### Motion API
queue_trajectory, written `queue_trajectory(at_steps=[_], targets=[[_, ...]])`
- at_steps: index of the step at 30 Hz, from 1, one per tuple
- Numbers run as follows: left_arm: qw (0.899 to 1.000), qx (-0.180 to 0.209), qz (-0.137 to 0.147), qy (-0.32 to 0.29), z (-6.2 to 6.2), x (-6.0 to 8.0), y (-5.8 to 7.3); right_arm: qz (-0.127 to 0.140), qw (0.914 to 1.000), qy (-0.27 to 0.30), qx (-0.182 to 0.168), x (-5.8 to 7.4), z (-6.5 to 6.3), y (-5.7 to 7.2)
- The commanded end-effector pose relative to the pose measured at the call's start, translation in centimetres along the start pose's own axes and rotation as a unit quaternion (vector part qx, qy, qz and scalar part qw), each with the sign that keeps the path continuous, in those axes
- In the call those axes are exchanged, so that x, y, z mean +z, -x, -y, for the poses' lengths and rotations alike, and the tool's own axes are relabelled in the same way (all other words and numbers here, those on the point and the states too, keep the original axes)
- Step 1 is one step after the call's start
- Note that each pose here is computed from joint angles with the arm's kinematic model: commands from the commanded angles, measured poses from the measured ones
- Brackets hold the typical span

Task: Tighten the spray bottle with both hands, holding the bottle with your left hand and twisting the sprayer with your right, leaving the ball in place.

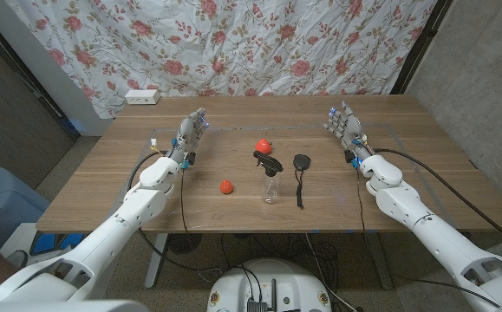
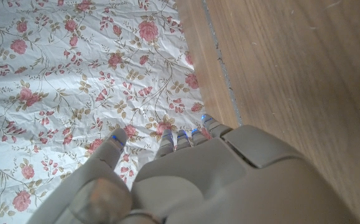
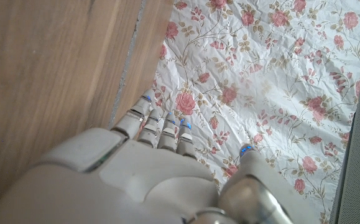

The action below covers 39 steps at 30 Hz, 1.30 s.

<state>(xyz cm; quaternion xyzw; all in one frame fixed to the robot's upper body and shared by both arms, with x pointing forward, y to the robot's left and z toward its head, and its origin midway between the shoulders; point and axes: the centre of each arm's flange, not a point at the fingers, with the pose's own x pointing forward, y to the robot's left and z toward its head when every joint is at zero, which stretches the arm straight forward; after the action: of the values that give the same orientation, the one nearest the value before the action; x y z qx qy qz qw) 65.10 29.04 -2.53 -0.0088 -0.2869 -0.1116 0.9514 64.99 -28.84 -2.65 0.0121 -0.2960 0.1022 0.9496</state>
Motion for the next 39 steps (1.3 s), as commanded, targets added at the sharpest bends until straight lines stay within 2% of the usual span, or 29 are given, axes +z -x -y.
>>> queue_trajectory(at_steps=[1, 11, 18, 24, 30, 39], targets=[[0.999, -0.031, -0.012, -0.024, 0.3, 0.8, -0.4, 0.004, 1.0, 0.005, -0.001, -0.2, -0.5, 0.8], [0.998, -0.056, -0.006, -0.037, 1.0, 1.7, 0.5, 0.01, 0.9998, 0.013, -0.014, -0.1, -0.4, 2.0], [0.995, -0.082, -0.011, -0.055, 0.9, 2.4, 1.2, 0.01, 0.9996, 0.021, -0.016, 0.2, -0.4, 2.3], [0.994, -0.087, -0.007, -0.064, 0.6, 2.8, 2.1, 0.008, 0.9994, 0.026, -0.019, 0.5, -0.6, 2.4], [0.993, -0.101, 0.003, -0.059, 0.4, 2.7, 2.6, 0.006, 0.9992, 0.038, -0.012, 0.6, -0.9, 2.3], [0.989, -0.131, -0.003, -0.066, 0.1, 2.3, 2.9, 0.007, 0.9988, 0.047, -0.012, 0.7, -1.0, 2.1]])
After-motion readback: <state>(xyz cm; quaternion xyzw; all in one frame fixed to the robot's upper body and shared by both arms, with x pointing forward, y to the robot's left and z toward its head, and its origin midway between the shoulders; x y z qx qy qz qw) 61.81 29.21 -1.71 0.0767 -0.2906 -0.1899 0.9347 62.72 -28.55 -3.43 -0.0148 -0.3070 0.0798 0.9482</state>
